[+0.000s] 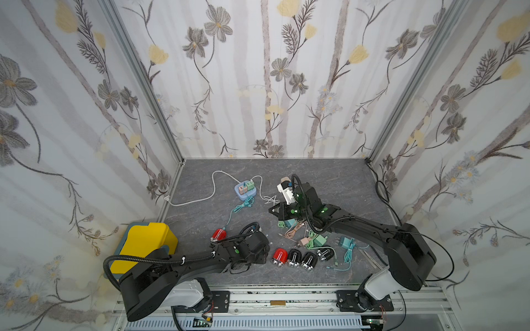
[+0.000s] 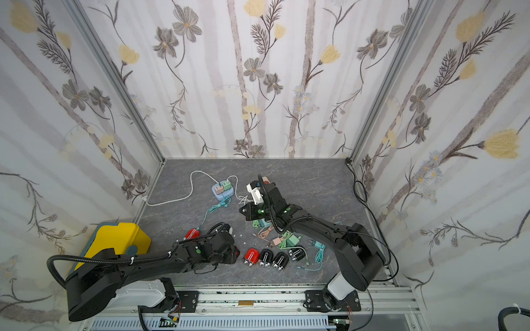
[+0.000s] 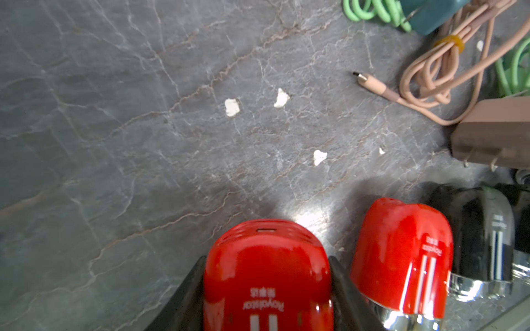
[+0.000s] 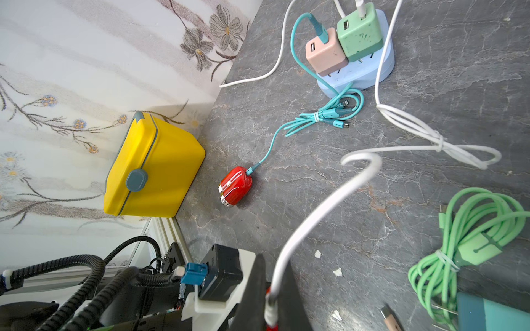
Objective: Unplug the electric shaver
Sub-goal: Place the electric shaver at the center of the board, then place the charging cable at the center of the board.
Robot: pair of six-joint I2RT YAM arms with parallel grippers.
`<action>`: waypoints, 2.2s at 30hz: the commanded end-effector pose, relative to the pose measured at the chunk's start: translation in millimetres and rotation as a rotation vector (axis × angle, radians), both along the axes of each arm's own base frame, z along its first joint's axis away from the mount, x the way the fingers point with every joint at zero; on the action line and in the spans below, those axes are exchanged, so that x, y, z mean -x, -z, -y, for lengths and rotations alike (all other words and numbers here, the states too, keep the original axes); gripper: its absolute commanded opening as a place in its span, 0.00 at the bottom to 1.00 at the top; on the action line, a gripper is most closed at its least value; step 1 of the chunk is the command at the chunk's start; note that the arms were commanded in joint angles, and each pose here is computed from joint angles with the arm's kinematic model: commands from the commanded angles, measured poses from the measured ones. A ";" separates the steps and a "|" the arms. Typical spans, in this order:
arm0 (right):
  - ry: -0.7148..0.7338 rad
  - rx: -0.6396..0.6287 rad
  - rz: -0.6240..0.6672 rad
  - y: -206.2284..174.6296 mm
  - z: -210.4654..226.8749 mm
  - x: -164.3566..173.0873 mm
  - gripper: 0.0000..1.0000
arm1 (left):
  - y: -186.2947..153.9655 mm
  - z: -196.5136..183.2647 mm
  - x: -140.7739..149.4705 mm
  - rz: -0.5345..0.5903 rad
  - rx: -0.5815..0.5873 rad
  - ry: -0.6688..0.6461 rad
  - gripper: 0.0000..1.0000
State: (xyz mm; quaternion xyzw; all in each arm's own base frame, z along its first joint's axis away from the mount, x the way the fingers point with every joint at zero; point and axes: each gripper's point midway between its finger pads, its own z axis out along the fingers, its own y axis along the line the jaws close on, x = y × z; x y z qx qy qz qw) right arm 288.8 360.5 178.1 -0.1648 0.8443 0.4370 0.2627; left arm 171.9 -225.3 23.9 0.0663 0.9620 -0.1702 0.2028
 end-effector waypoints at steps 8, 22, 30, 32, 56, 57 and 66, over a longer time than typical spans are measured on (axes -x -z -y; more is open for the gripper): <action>-0.025 -0.043 0.008 0.3 -8.4 2.1 0.00 | 17.3 -8.4 15.5 -0.110 -0.117 0.061 0.69; -0.091 -0.026 -0.047 30.2 -27.8 16.5 0.00 | -40.2 -17.6 -21.7 0.013 0.044 -0.040 0.91; -0.107 0.001 -0.089 51.7 -42.9 31.8 0.04 | -66.9 -58.9 -57.2 0.092 0.077 -0.210 1.00; -0.104 0.010 -0.091 55.5 -43.4 35.1 0.07 | -72.7 -66.3 -68.9 0.114 0.096 -0.251 1.00; 0.008 0.069 0.091 27.1 -4.5 29.7 0.46 | -160.9 -78.9 -196.8 0.474 0.312 -0.344 1.00; 0.019 0.074 0.105 24.9 -1.4 28.4 0.46 | -160.2 -81.3 -199.7 0.464 0.320 -0.357 1.00; 0.084 0.069 0.186 0.1 22.3 20.2 0.46 | -155.7 -91.4 -240.6 0.436 0.406 -0.428 1.00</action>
